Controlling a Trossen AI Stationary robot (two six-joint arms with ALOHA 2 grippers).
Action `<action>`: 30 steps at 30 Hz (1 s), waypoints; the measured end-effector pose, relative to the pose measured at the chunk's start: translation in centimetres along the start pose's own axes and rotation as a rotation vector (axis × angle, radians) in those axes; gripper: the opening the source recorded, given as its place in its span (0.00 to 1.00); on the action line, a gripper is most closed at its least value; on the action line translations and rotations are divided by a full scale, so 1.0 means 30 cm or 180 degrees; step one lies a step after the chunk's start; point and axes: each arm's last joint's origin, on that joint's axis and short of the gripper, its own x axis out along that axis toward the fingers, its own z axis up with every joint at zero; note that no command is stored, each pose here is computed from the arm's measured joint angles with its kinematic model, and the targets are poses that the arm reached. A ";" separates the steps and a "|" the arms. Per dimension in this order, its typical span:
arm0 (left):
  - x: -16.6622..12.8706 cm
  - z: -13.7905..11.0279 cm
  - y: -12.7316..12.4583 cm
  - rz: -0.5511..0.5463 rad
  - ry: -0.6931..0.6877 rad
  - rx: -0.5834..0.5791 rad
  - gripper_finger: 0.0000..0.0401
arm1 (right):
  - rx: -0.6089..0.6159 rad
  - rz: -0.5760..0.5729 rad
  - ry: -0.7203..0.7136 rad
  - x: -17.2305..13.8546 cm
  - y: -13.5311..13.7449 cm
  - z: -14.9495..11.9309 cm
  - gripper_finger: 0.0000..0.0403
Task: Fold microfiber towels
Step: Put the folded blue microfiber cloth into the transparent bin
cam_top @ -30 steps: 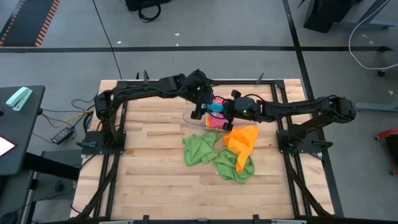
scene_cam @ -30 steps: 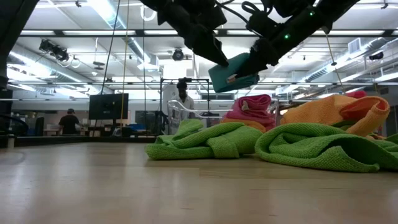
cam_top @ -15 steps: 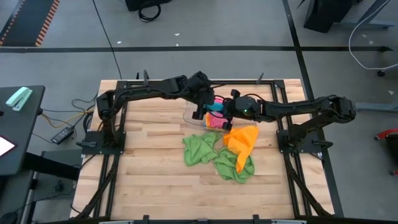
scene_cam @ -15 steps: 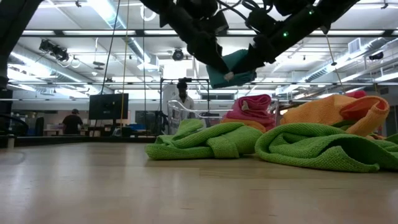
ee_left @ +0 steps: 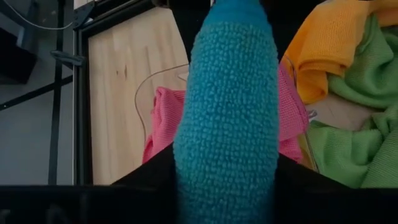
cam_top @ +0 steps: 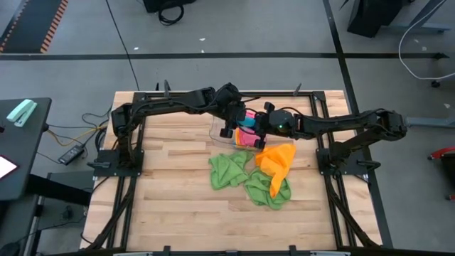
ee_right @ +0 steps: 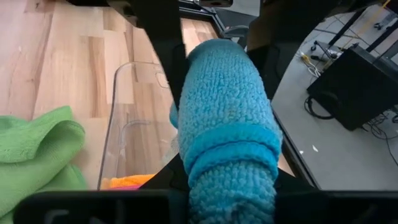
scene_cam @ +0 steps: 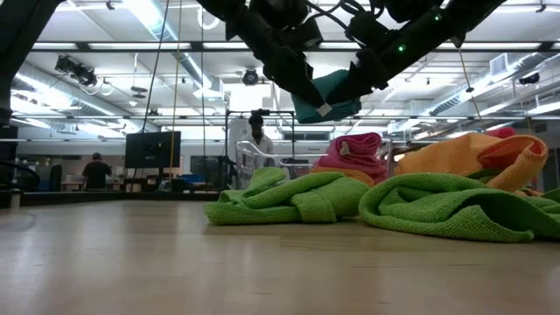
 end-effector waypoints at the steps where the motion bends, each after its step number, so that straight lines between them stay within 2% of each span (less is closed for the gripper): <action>1: 0.000 0.000 0.000 -0.0005 0.0000 0.0000 0.38 | -0.0001 0.0014 -0.0001 0.000 0.000 0.000 0.21; 5: 0.000 -0.002 -0.002 -0.0022 0.0021 0.0014 0.31 | 0.0059 0.0040 -0.0002 0.000 0.001 0.000 0.26; 10: -0.005 -0.026 -0.002 -0.0126 0.0189 0.0173 0.24 | 0.0115 0.0104 0.0053 0.000 0.005 -0.007 0.39; 14: -0.018 -0.085 0.029 -0.0215 0.0482 0.0262 0.22 | 0.0106 0.0116 0.0166 -0.009 0.004 -0.017 0.50; 20: -0.020 -0.185 0.099 -0.0271 0.0801 -0.0015 0.23 | 0.0144 0.0093 0.0113 -0.047 -0.010 -0.004 0.59; 25: 0.026 -0.237 0.143 -0.0168 0.0809 -0.0776 0.22 | 0.0211 0.0080 0.0110 -0.059 -0.014 -0.002 0.60; 30: 0.083 -0.299 0.145 -0.0411 0.0925 -0.1464 0.22 | 0.0198 0.0089 0.0173 -0.057 -0.013 -0.009 0.60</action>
